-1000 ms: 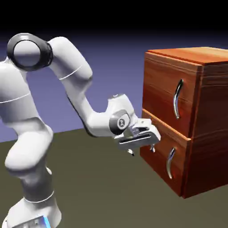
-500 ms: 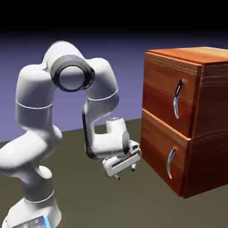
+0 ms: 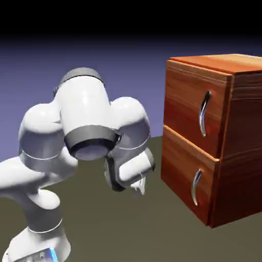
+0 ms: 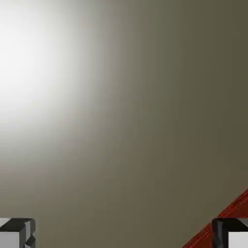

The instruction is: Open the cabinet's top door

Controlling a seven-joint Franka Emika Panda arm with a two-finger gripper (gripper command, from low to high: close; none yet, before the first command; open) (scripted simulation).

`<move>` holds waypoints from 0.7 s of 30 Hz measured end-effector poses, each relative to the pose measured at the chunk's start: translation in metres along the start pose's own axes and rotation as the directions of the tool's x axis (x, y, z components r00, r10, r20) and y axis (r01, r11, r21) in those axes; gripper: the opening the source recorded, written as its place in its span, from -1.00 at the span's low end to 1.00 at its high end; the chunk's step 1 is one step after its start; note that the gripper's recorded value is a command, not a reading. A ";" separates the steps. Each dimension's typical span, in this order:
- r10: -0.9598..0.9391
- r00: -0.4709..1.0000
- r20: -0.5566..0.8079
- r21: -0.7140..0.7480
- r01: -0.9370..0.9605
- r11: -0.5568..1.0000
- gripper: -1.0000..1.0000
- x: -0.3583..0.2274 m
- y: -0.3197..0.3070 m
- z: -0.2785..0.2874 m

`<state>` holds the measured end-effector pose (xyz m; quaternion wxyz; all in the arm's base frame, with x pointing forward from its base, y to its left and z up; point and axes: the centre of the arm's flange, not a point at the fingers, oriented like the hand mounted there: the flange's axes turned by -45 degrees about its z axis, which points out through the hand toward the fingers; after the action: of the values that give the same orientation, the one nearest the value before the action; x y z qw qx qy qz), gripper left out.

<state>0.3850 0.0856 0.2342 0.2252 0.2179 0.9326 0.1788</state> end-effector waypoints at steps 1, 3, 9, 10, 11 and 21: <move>-0.040 0.999 0.033 -0.031 0.041 0.999 1.00 -0.007 0.003 -0.007; -0.115 0.987 0.115 -0.083 0.125 0.989 1.00 -0.023 0.007 -0.021; -0.283 0.854 0.436 -0.120 0.367 0.923 1.00 -0.079 0.010 -0.080; -0.303 0.815 0.493 -0.105 0.402 0.910 1.00 -0.089 0.008 -0.092; -0.322 0.771 0.549 -0.084 0.435 0.897 1.00 -0.099 0.006 -0.104; -0.430 0.343 0.835 0.206 0.530 0.823 1.00 -0.180 -0.017 -0.200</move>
<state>0.4241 -0.0639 0.4556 0.7069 -0.0188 0.7068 0.0199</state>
